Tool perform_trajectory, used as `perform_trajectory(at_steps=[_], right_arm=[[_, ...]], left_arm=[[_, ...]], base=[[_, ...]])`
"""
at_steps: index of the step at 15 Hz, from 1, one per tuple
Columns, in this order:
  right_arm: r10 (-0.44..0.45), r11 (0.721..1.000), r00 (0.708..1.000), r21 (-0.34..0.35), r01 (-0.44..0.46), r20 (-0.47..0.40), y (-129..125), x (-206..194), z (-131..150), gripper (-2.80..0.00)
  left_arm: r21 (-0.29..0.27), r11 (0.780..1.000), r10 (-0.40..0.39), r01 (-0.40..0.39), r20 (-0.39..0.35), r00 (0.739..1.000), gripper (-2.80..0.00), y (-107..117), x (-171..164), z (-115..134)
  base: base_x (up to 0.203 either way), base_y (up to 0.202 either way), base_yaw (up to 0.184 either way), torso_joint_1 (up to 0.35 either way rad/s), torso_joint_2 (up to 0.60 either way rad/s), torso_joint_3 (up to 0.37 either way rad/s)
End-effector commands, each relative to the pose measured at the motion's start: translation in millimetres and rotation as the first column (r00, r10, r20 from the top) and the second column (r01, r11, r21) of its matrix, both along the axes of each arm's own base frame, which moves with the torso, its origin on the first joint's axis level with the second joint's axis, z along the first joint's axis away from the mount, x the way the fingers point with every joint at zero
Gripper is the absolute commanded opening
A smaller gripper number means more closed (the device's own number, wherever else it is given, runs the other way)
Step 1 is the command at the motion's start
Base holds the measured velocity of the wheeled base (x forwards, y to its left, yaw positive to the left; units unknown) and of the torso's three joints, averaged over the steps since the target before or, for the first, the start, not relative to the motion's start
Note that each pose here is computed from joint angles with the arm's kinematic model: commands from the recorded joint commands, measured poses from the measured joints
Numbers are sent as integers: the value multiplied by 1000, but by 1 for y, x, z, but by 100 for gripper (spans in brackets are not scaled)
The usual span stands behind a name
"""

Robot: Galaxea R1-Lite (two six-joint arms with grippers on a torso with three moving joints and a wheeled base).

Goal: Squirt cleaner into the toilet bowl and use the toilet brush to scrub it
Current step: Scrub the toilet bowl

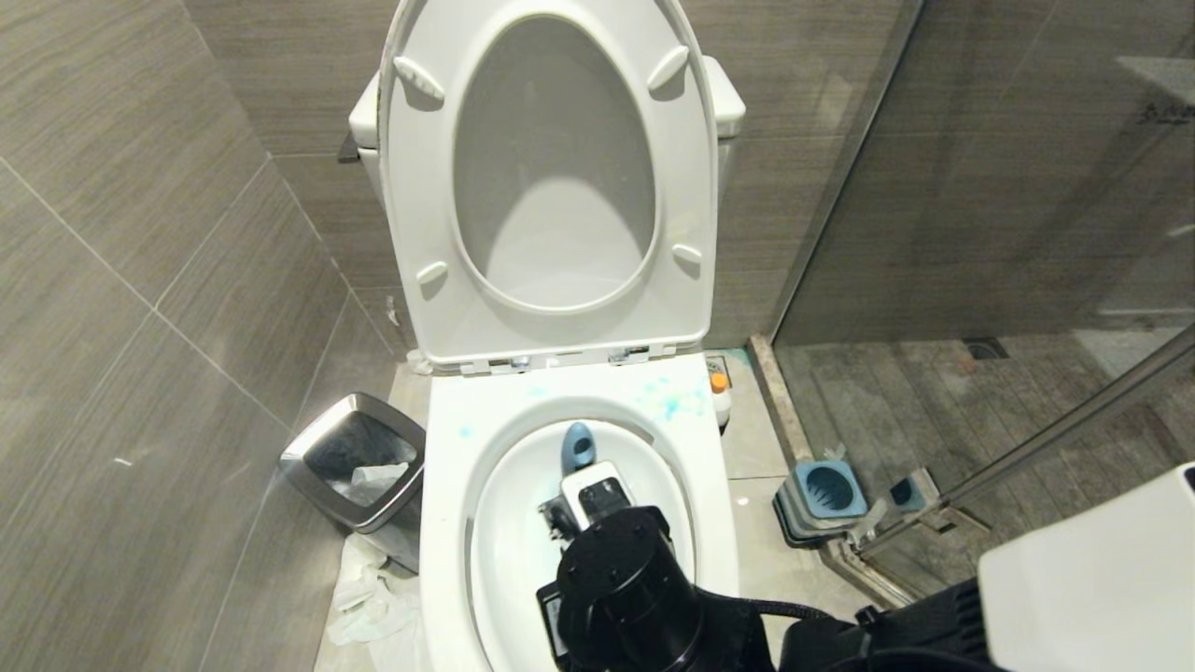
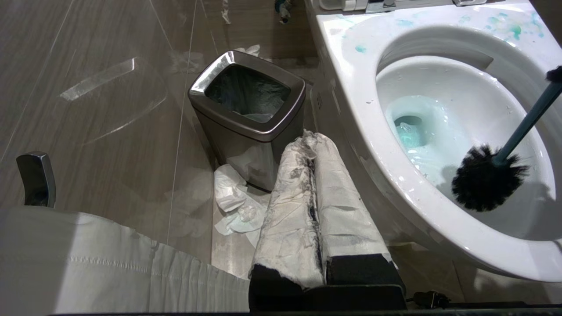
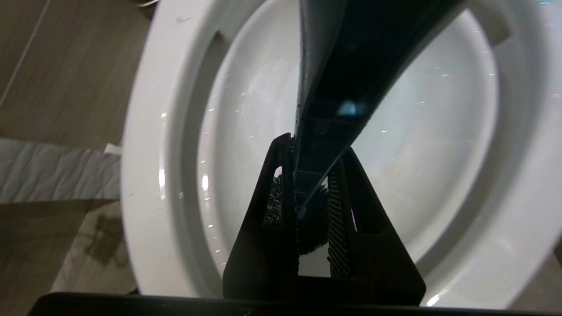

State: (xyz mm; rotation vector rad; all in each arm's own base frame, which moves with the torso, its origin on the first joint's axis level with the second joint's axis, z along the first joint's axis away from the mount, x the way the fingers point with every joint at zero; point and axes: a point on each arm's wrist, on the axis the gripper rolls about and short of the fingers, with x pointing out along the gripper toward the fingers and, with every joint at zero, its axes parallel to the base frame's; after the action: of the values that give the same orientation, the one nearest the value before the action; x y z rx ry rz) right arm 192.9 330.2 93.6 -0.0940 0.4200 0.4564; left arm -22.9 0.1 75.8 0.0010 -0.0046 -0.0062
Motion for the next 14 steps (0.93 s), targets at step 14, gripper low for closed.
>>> perform_trajectory(at_steps=[14], right_arm=[[-244, 970, 963, 50, 239, 117, -49, 102, 35, -280]], left_arm=[[1, 1000, 0, 0, 0, 1000, -280, 0, 0, 0]], base=[[0, 0, 0, 0, 0, 0]])
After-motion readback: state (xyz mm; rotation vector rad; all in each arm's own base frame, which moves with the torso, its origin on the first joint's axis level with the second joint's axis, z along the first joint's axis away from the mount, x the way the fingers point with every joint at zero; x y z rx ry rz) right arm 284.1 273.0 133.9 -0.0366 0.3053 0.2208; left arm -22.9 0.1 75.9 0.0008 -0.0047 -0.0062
